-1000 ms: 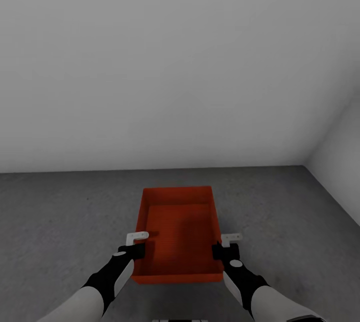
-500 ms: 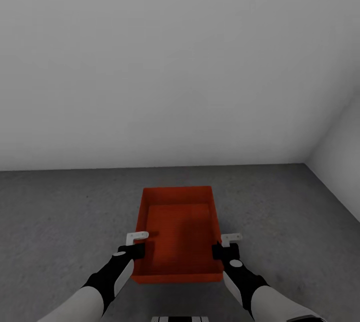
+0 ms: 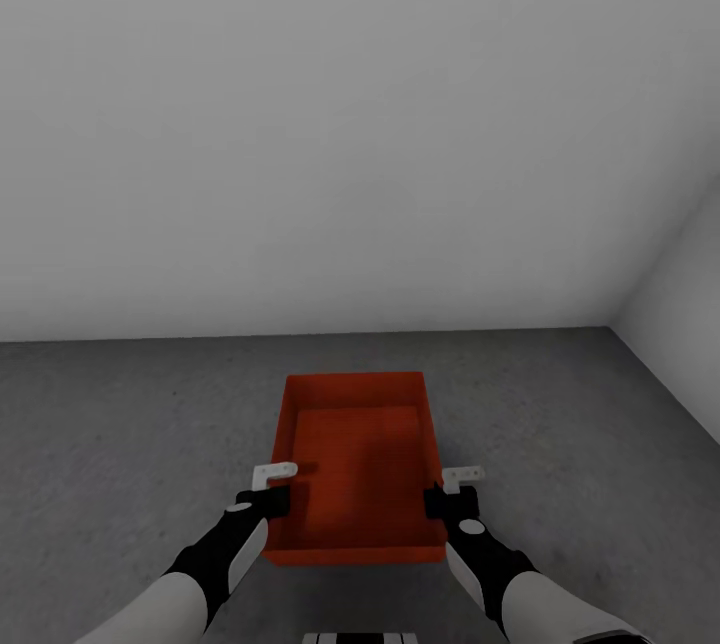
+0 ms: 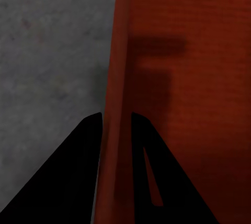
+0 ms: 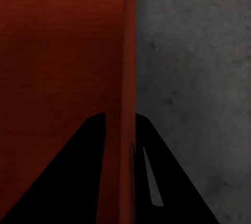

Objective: Move the two storage containers from the living room to the garage. In the garage, place one container on the floor and stack the other container on top of it (either order is fine).

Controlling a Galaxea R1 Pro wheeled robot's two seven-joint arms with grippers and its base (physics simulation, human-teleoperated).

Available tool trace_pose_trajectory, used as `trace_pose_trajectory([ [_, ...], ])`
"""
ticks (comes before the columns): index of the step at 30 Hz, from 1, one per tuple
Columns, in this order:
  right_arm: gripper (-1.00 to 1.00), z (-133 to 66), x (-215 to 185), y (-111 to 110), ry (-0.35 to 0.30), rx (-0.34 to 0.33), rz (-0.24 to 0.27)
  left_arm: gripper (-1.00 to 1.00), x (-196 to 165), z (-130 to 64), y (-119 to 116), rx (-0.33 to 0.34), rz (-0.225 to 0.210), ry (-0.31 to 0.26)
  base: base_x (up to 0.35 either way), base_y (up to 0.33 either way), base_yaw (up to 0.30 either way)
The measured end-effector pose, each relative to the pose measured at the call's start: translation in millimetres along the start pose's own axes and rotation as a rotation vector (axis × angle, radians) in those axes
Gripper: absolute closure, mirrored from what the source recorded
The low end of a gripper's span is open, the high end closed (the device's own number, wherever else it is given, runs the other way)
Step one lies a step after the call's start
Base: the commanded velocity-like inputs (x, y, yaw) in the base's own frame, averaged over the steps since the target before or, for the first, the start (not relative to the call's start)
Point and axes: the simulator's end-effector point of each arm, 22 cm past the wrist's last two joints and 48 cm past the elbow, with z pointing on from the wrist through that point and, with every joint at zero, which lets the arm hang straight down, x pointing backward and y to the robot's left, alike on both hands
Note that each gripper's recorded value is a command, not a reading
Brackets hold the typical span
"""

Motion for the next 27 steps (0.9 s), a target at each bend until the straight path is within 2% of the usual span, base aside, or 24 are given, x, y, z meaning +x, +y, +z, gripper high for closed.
trace_pose_trajectory([
  [10, 1.0, 0.1, 0.5, -1.0, 0.002, 0.001, -0.002, 1.0, 1.1, -0.1, -0.8, -0.001, -0.002, 0.002, 0.0, 0.0, 0.0],
  [11, 1.0, 0.1, 0.6, -1.0, 0.002, 0.001, -0.001, -1.0, 1.0, 0.0, -0.8, -0.001, -0.001, 0.002, 0.0, 0.0, 0.0],
  [12, -1.0, -1.2, 3.2, 7.8, 0.014, -0.004, 0.044, -1.0, -6.7, -0.3, 12.5, -0.056, -0.037, -0.028, 0.0, 0.0, 0.0],
  [13, -1.0, -1.0, 2.2, 6.5, 0.012, -0.002, 0.056, -1.0, -6.4, -0.4, 13.7, -0.061, -0.039, -0.027, 0.0, 0.0, 0.0],
  [27, -1.0, -0.6, 2.4, 3.4, 0.012, 0.001, 0.059, -1.0, -7.3, -0.4, 15.0, -0.061, -0.037, -0.03, 0.0, 0.0, 0.0],
])
